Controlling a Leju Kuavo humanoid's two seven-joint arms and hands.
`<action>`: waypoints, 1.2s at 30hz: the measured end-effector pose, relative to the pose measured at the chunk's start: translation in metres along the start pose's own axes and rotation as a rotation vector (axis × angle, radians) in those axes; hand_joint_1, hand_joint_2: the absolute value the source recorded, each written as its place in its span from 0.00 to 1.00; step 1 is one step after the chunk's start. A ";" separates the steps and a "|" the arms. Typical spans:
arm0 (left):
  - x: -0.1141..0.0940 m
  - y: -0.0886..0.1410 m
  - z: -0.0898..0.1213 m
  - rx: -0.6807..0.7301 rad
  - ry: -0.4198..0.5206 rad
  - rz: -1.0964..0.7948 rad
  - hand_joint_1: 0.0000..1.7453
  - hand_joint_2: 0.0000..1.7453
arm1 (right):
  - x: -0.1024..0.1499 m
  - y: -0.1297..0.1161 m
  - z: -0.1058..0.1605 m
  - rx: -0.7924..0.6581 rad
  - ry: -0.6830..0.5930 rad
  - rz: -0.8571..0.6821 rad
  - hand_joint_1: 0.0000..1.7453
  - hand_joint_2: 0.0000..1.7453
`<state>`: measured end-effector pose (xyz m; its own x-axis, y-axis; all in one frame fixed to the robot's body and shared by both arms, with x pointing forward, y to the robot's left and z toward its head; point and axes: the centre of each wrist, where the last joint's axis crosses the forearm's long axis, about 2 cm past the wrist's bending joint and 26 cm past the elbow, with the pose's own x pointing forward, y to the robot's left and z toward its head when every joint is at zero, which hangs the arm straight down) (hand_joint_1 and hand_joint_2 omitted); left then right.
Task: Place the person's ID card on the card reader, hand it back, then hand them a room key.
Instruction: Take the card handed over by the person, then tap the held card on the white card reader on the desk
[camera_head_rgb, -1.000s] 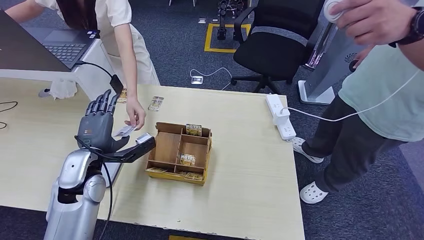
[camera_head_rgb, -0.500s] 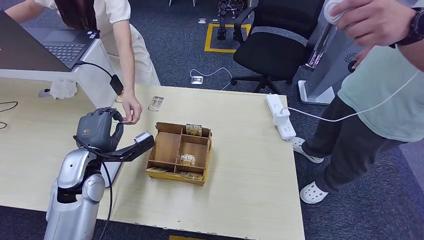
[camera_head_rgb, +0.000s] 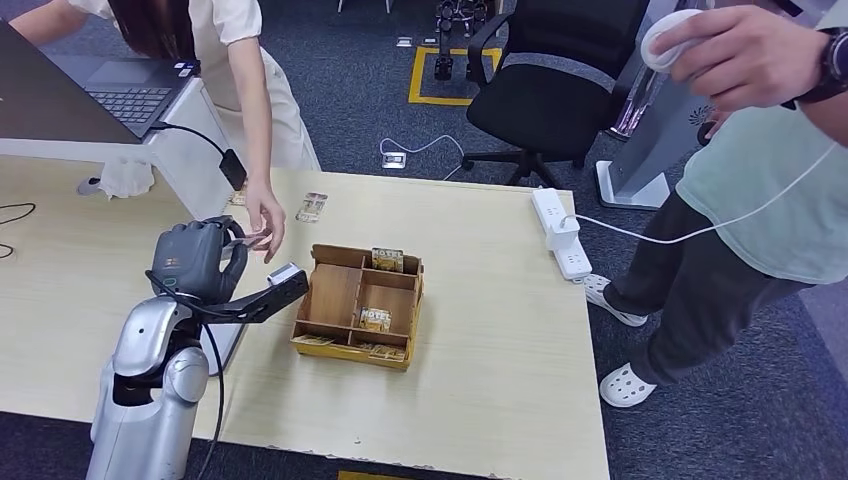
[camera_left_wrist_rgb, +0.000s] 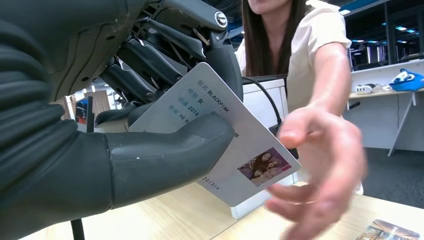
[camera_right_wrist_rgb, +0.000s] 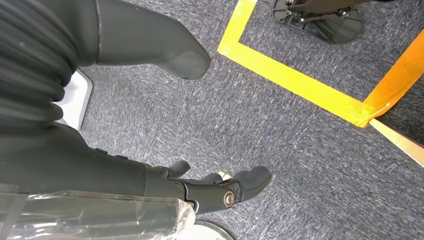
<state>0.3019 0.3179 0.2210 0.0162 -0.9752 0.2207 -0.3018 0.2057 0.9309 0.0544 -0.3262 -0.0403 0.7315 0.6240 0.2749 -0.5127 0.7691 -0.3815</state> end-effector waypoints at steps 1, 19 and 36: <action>0.000 0.000 0.000 0.000 0.000 0.000 1.00 1.00 | 0.000 0.000 0.000 0.000 0.000 0.000 0.00 1.00; -0.010 -0.002 0.003 -0.047 0.060 -0.119 1.00 1.00 | 0.004 -0.002 0.000 -0.003 0.001 -0.026 0.00 1.00; -0.019 -0.006 0.007 -0.065 0.081 -0.144 1.00 1.00 | 0.005 -0.003 0.000 -0.005 0.002 -0.025 0.00 1.00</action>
<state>0.2966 0.3347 0.2095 0.1324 -0.9857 0.1043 -0.2282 0.0721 0.9710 0.0596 -0.3250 -0.0377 0.7447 0.6045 0.2830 -0.4924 0.7838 -0.3786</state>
